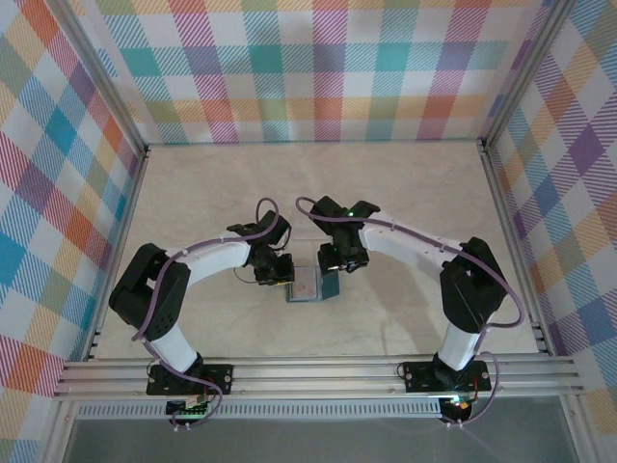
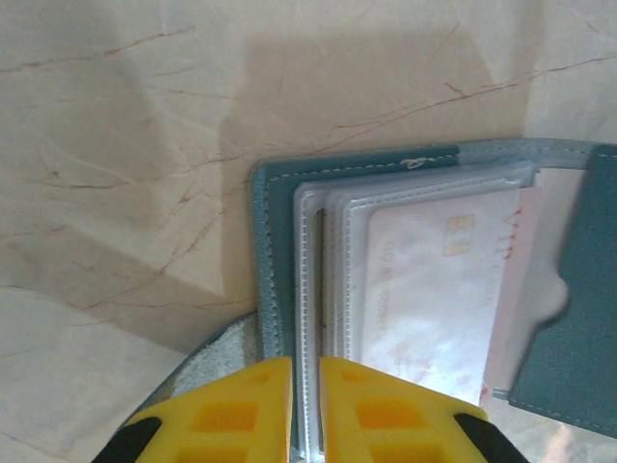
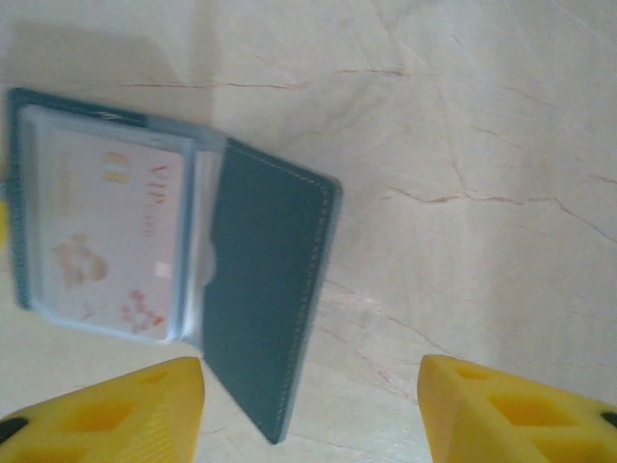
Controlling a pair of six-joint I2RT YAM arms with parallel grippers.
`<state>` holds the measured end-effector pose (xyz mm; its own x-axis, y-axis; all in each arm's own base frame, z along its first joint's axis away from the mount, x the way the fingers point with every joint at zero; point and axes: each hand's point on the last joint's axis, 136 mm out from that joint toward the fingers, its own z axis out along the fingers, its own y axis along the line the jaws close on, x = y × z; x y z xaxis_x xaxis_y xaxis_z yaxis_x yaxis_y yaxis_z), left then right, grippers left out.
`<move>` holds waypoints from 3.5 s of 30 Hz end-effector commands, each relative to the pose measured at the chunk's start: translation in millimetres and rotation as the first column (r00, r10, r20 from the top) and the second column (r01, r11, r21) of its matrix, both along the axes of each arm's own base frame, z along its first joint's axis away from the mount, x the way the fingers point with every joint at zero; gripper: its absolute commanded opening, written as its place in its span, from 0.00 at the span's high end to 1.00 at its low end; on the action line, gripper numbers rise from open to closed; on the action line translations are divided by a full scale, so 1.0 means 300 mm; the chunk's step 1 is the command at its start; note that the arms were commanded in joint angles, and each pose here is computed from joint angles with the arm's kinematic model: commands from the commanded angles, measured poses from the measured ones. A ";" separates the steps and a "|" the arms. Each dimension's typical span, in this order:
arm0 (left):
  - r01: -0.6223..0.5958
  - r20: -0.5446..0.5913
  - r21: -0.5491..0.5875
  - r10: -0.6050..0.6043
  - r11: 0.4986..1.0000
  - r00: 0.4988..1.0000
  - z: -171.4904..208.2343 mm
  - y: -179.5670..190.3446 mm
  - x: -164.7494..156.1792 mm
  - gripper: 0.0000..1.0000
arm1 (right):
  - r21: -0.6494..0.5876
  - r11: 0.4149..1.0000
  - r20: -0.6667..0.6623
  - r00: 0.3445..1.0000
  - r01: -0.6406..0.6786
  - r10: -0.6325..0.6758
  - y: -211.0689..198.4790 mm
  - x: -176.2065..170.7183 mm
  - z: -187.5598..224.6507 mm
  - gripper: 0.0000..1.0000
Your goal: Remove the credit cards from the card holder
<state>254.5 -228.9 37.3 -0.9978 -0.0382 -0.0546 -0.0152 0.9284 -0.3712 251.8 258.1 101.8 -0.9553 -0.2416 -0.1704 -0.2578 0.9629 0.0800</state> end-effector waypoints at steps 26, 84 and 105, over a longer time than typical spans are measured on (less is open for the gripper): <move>0.073 -0.050 -0.001 -0.073 0.997 0.996 0.015 -0.076 -0.021 0.84 | 0.361 0.897 -0.297 0.943 0.256 -0.150 0.122 -0.040 -0.224 0.57; 0.098 -0.077 0.155 -0.087 0.983 0.993 -0.068 0.002 -0.044 0.86 | 0.188 0.959 -0.234 0.958 0.210 -0.163 0.110 -0.031 -0.248 0.80; 0.146 -0.036 0.054 -0.144 0.988 0.989 0.039 -0.088 -0.027 0.89 | 0.508 0.849 -0.234 0.972 0.142 -0.023 0.155 -0.012 -0.184 0.68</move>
<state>252.0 -247.9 40.7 -0.9977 0.0654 -0.0191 0.0681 0.9524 -0.2972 245.9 296.3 35.8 -0.9990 -0.0445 0.0068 -0.0333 0.8311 0.5551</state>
